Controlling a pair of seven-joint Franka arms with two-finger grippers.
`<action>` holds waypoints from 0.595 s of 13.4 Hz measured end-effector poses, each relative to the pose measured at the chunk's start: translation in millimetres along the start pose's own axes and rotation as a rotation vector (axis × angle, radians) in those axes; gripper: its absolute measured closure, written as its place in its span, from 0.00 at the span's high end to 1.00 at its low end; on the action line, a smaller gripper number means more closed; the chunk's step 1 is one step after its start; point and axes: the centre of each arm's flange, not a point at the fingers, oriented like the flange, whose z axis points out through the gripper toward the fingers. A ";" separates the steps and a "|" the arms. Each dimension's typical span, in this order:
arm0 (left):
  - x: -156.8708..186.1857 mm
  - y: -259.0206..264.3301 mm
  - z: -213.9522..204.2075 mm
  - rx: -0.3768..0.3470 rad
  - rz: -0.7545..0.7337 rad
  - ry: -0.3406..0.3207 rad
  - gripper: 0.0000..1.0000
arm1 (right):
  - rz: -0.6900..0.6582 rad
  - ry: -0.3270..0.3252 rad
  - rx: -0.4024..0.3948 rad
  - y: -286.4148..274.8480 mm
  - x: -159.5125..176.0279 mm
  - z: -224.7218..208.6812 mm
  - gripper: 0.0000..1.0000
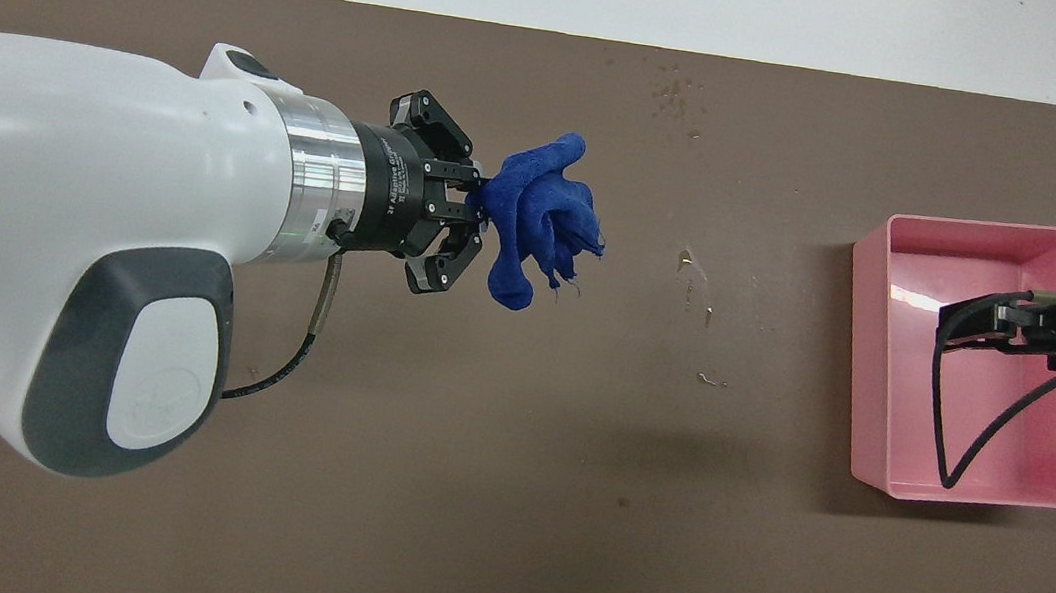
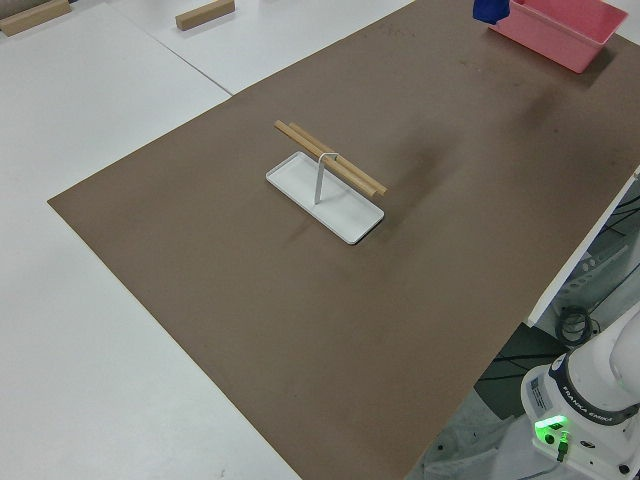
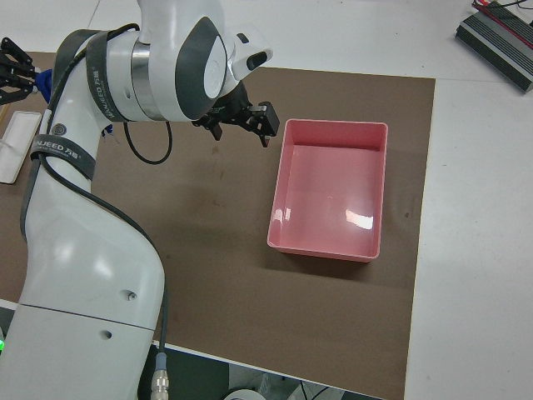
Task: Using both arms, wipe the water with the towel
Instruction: 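Reach the right gripper from the pink bin to the blue cloth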
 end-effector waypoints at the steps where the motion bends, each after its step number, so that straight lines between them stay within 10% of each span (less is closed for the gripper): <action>1: -0.2 -0.2 0.1 0.000 0.000 0.000 0.18 | 0.046 0.009 0.027 -8.9 0.3 -1.1 0.98; 8: -1.8 0.1 -0.4 -0.011 0.002 -0.006 0.18 | 0.612 -0.041 0.321 -138.6 -7.4 -4.3 0.97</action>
